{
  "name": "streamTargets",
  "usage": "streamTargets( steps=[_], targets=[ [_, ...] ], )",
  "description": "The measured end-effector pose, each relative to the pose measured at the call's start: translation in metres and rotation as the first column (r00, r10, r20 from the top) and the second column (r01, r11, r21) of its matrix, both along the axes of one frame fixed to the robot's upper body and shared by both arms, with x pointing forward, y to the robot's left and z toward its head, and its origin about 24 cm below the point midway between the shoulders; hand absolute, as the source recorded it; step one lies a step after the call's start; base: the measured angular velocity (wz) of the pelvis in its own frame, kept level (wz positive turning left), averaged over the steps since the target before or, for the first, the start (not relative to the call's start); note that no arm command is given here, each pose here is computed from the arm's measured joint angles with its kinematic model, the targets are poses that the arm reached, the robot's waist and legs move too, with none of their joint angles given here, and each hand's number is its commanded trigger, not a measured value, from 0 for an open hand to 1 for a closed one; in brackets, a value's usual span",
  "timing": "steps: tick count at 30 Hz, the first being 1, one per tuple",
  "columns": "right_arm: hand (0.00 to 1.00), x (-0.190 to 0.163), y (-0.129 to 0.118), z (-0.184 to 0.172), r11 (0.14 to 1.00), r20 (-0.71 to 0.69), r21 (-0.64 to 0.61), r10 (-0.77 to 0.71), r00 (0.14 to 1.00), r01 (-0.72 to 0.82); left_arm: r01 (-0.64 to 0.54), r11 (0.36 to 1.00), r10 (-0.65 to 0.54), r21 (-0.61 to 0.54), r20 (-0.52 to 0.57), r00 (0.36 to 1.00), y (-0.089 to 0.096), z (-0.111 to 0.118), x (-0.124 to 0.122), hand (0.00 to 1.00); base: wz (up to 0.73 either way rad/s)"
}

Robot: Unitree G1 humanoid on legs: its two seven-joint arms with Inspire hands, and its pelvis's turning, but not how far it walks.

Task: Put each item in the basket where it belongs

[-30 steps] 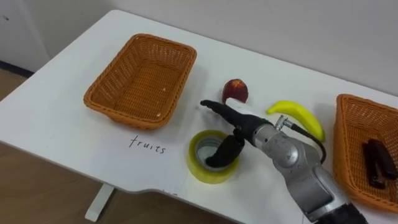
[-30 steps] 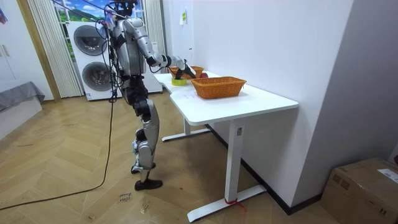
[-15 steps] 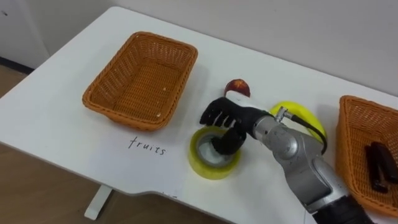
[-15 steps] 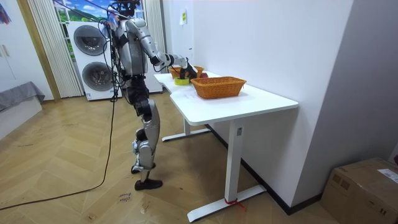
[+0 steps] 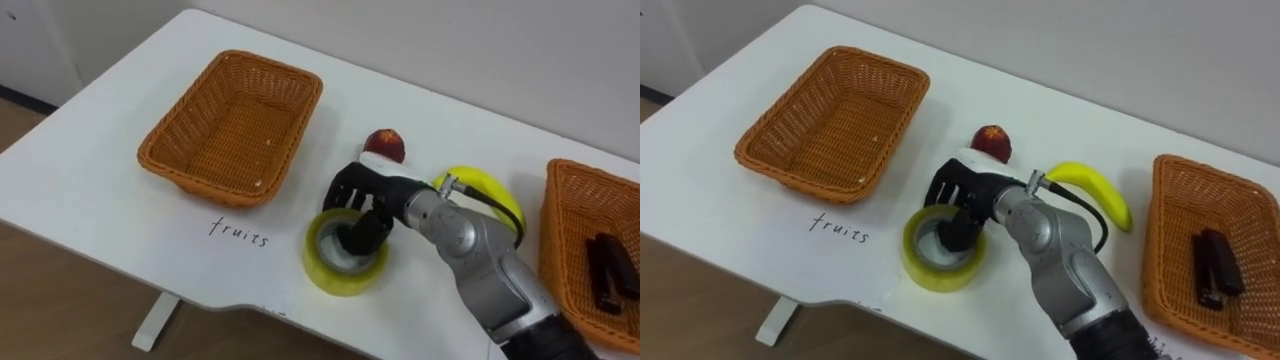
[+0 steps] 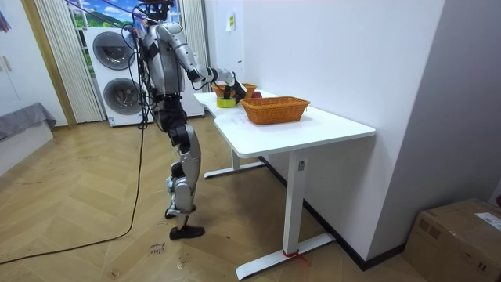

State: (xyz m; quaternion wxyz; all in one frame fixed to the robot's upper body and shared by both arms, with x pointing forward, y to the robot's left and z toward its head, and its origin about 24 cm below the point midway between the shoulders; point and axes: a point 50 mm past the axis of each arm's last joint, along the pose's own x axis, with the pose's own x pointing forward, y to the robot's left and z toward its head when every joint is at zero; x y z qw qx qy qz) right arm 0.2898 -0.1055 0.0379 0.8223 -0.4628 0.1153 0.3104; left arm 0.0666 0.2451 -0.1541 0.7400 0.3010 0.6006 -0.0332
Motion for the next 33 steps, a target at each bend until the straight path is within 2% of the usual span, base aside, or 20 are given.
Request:
streamTargets(
  steps=[15,20,25,33],
  targets=[
    [1.0,0.0,-0.011,0.005,1.0,-0.019,0.021,0.012,1.0,-0.012,-0.022,1.0,0.022,-0.001,0.006,1.0,0.004,0.001,-0.003,0.0,0.0],
    [1.0,0.003,-0.031,0.026,0.999,0.074,0.01,-0.037,0.997,0.036,-0.085,0.996,0.085,0.005,-0.005,0.996,0.007,-0.001,-0.014,0.0,-0.04],
    [1.0,0.007,-0.05,0.061,0.989,0.224,0.113,-0.124,0.967,0.1,-0.085,0.996,0.085,0.016,-0.005,0.996,0.008,-0.003,-0.021,0.0,-0.02],
    [1.0,0.004,-0.061,0.083,0.979,0.334,0.156,-0.176,0.926,0.13,-0.083,0.997,0.083,0.001,-0.007,0.997,0.005,-0.004,-0.025,0.0,-0.07]
  ],
)
